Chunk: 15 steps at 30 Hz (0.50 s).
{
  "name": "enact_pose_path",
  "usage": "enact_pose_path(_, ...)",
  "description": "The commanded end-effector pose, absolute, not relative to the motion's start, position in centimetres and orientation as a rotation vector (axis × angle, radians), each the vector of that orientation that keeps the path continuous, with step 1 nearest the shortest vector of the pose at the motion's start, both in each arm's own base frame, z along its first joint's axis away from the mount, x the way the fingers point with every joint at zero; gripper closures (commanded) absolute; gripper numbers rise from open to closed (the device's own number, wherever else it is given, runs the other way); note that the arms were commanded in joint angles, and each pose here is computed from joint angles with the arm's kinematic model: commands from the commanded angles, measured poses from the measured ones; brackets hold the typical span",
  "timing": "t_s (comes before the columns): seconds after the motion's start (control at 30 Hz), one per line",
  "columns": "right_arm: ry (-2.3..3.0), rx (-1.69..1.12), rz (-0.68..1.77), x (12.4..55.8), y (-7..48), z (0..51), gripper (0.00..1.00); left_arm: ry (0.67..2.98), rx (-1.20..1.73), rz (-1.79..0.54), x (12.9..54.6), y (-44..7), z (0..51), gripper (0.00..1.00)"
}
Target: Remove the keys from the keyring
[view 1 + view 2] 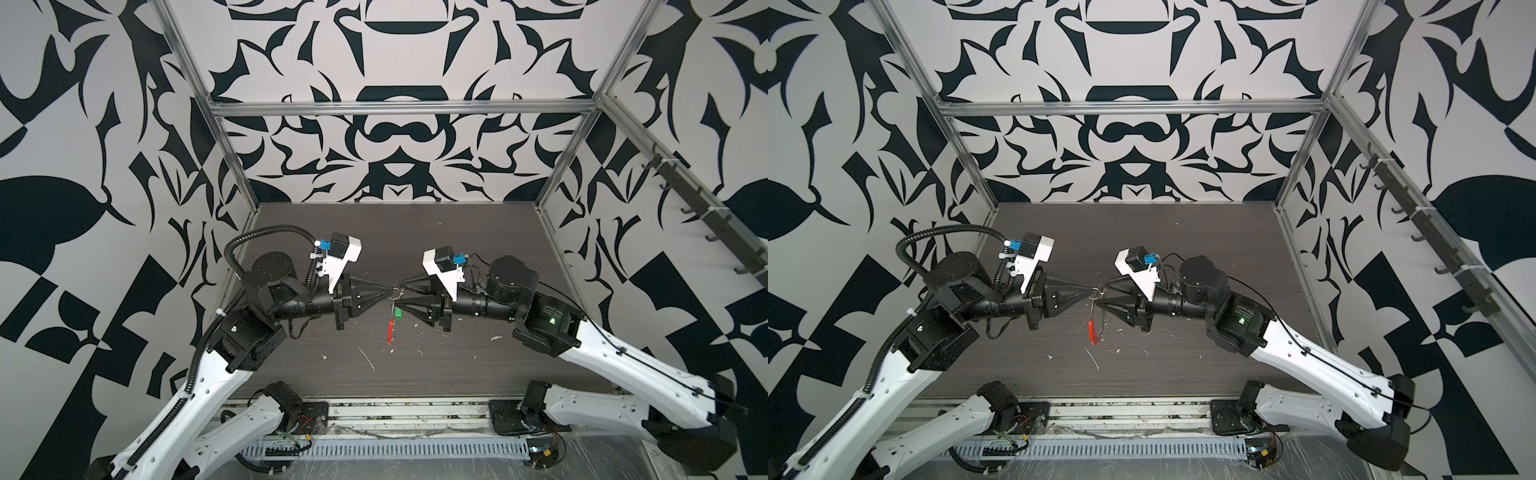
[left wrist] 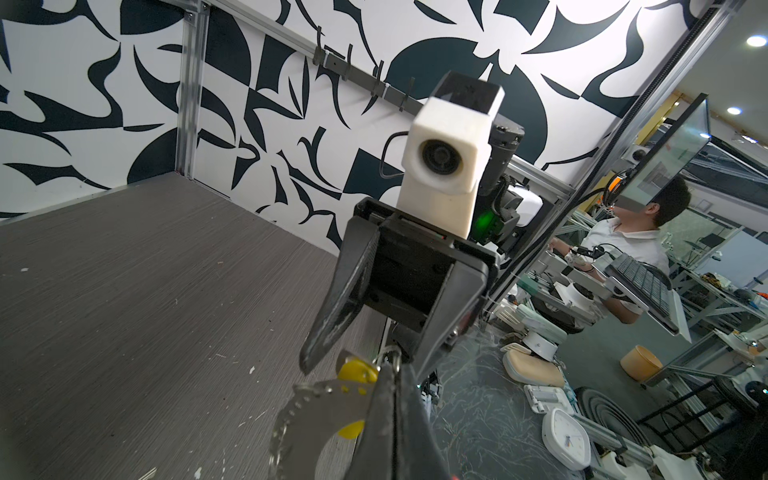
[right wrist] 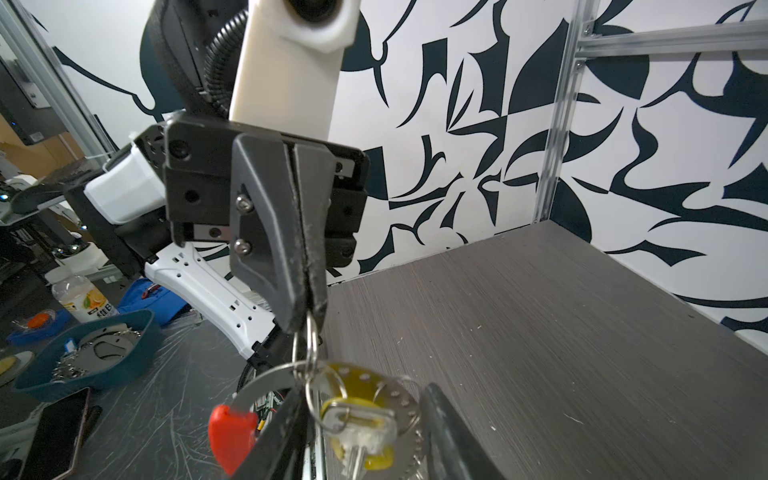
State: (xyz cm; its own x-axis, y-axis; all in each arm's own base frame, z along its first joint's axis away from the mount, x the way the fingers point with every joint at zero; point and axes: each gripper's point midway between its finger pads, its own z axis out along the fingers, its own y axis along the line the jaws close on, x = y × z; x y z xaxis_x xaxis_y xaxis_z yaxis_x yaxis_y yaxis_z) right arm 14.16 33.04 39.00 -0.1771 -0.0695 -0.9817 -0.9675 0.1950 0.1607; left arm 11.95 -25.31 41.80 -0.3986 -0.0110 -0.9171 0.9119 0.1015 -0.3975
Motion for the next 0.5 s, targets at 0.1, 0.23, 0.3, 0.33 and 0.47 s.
enact_pose_path(0.1, 1.417, -0.992, 1.116, 14.56, 32.76, 41.37, 0.59, 1.504, 0.906, -1.410, 11.67, -24.96, 42.68, 1.00)
enact_pose_path(0.23, 1.410, -0.993, 1.120, 14.37, 32.64, 41.55, 0.64, 1.506, 0.894, -1.395, 11.81, -24.81, 42.59, 1.00)
enact_pose_path(0.3, 1.409, -0.998, 1.125, 14.24, 32.68, 41.54, 0.67, 1.506, 0.891, -1.390, 11.85, -24.77, 42.59, 1.00)
enact_pose_path(0.33, 1.409, -1.000, 1.126, 14.20, 32.68, 41.51, 0.68, 1.508, 0.889, -1.389, 11.86, -24.74, 42.54, 1.00)
enact_pose_path(0.47, 1.411, -1.003, 1.127, 14.04, 32.58, 41.56, 0.68, 1.510, 0.881, -1.377, 12.03, -24.68, 42.60, 1.00)
